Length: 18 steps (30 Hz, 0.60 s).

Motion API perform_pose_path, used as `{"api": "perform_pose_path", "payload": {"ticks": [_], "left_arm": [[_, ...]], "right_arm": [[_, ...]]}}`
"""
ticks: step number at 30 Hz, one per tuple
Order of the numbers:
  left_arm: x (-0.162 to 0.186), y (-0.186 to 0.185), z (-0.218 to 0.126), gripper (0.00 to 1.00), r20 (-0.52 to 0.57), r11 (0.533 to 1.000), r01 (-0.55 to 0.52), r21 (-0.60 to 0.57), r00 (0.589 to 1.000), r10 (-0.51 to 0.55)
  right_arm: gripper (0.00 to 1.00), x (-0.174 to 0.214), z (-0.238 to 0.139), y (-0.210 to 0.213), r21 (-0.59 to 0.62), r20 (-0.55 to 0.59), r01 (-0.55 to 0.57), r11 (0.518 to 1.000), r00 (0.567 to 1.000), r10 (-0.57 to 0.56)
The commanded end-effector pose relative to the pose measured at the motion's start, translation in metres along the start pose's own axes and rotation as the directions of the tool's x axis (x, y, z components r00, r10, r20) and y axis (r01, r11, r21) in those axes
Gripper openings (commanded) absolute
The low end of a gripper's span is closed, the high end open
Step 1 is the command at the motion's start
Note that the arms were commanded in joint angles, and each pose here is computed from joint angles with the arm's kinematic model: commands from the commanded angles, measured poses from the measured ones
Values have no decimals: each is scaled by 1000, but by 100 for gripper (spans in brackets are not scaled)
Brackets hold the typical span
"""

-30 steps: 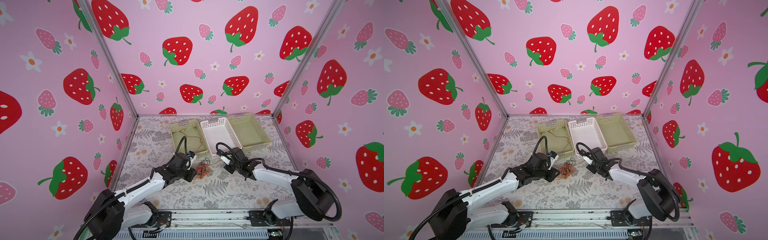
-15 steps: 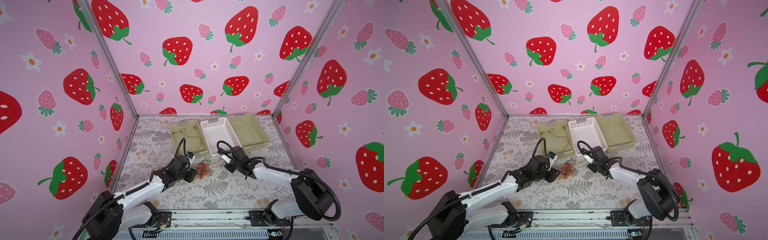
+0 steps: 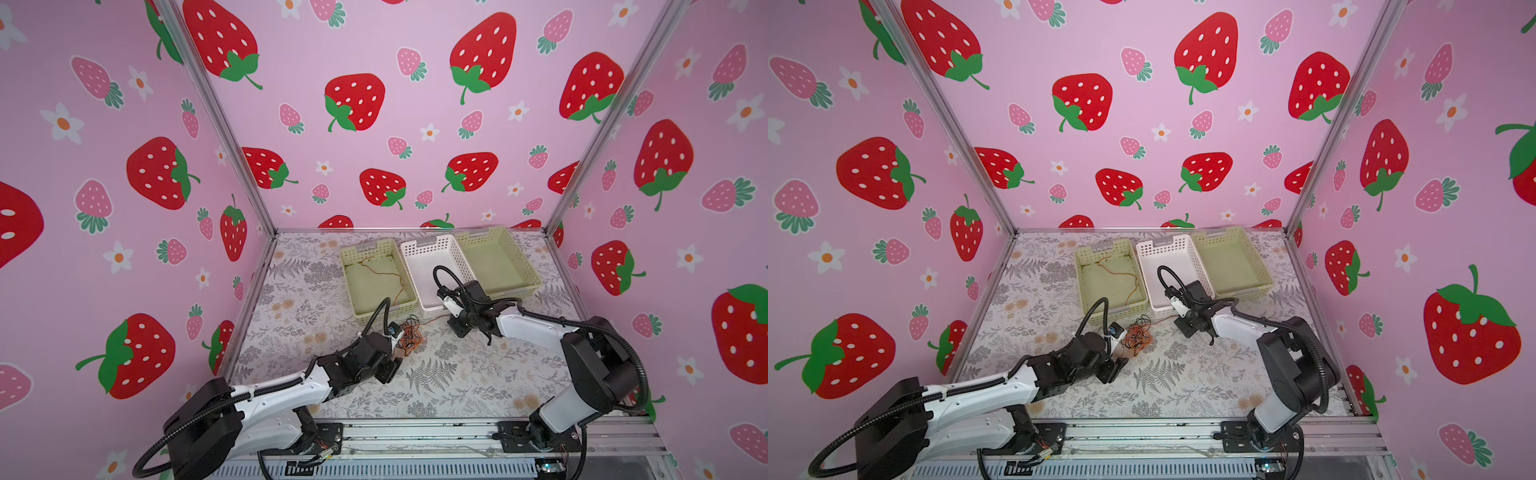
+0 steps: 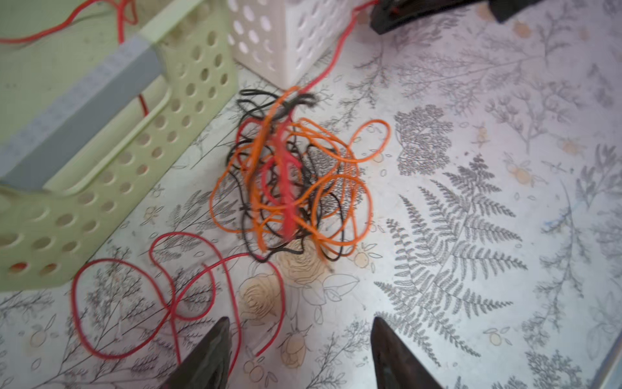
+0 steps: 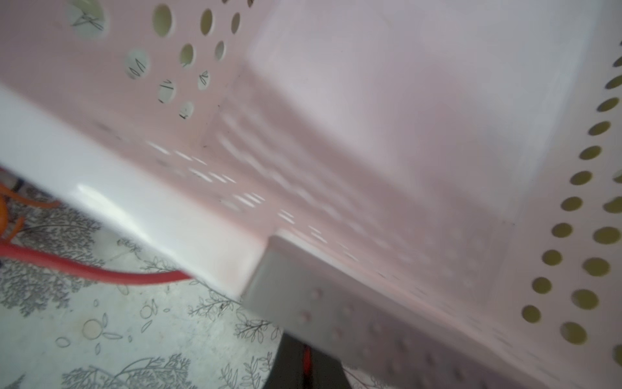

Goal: Untangle the cables

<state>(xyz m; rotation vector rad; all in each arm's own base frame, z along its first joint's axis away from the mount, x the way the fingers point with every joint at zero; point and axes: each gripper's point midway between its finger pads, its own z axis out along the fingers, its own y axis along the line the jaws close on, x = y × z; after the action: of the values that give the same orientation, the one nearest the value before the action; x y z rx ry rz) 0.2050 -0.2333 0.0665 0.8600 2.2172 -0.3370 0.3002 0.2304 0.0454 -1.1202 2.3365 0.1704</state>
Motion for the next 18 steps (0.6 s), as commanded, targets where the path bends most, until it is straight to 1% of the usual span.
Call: {"api": "perform_pose_path", "payload": {"ticks": [1, 3, 5, 7, 11, 18], "left_arm": [[-21, 12, 8, 68, 47, 990, -81, -114, 995, 87], [-17, 17, 15, 71, 52, 988, -66, -143, 996, 74], [-17, 21, 22, 73, 38, 982, -79, -174, 995, 87], [-18, 26, 28, 77, 28, 975, -88, -206, 995, 96], [-22, 29, 36, 79, 24, 977, -95, -188, 995, 101], [-33, 26, 48, 81, 14, 984, -115, -134, 993, 118]], "right_arm": [[0, 6, 0, 11, -66, -44, -50, 997, 998, 48], [0, 8, 1, 12, -71, -54, -53, 996, 997, 49], [0, 12, 2, 13, -79, -70, -60, 995, 996, 54], [0, 16, 4, 14, -92, -83, -68, 993, 995, 60], [0, 18, 7, 18, -122, -107, -81, 989, 992, 68], [0, 14, 10, 27, -177, -109, -92, 980, 991, 73]]}}
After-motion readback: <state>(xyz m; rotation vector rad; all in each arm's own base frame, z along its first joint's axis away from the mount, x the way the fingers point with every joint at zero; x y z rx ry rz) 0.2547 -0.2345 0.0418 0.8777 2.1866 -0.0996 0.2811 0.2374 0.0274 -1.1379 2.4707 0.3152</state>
